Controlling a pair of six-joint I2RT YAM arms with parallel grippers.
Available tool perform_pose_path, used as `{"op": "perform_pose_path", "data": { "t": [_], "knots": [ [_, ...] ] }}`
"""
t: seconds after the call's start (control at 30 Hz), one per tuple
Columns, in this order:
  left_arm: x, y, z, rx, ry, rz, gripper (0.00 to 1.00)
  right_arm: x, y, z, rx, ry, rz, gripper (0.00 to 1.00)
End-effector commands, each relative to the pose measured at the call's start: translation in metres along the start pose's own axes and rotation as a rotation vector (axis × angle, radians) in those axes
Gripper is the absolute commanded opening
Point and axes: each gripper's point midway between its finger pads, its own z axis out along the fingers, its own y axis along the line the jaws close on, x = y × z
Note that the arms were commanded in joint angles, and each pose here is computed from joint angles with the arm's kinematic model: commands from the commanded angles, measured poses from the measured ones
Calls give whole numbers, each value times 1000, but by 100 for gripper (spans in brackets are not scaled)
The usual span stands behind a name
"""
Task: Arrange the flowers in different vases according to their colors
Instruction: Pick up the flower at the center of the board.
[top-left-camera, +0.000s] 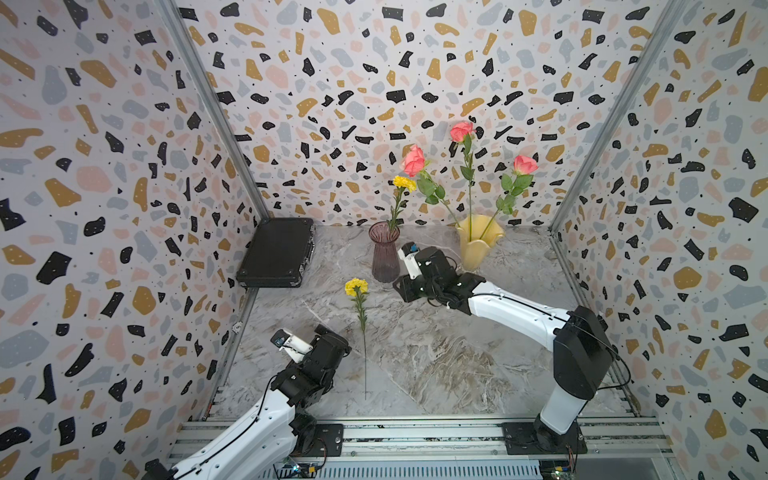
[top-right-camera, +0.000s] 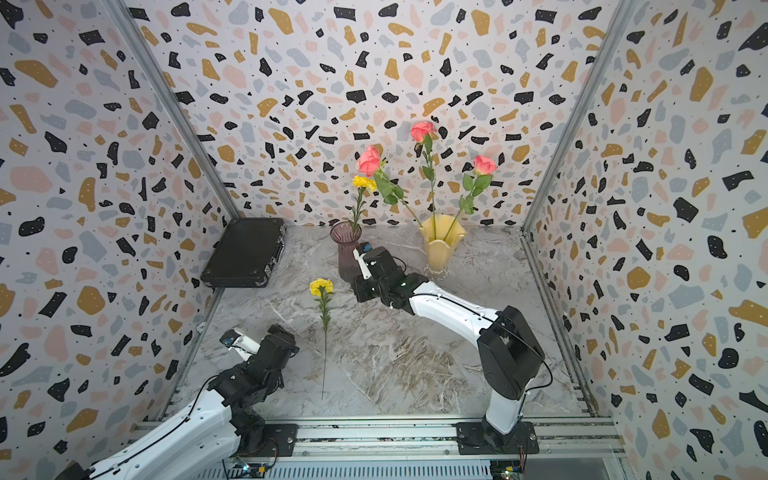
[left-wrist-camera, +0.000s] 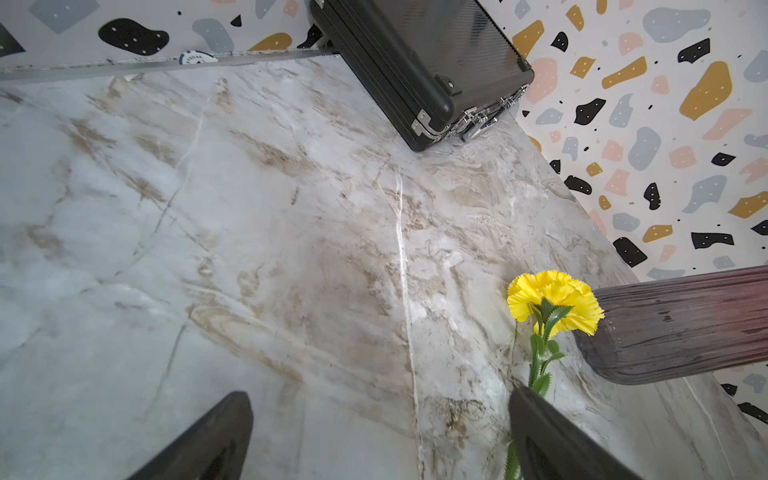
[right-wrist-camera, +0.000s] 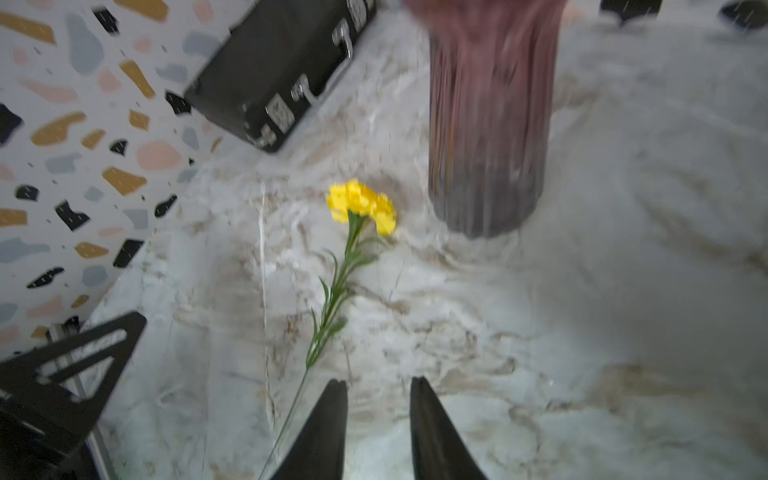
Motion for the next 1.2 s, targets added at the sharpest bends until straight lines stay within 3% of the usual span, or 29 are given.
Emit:
{"op": "perform_pose_path", "data": {
  "t": [0.0,0.17,0.4,0.77,1.07,1.17],
  "knots": [
    [-12,-3,-5,0,-38,-27,99,29,24,10,-31,50,46,34],
    [-13,0,-5,0,-50,-46,99,74,50,46,-48,155,45,41],
    [-13,0,-5,-6,-50,-39,99,93,71,81,-62,205,40,52],
    [-25,16,-10,-80,-102,-53,99,99,68,100,-22,246,4,42],
    [-39,40,-17,-160,-181,-103,99,112,70,112,-41,301,-1,41],
    [-43,32,-18,-140,-185,-27,99,119,69,119,-42,325,0,40]
  ]
}}
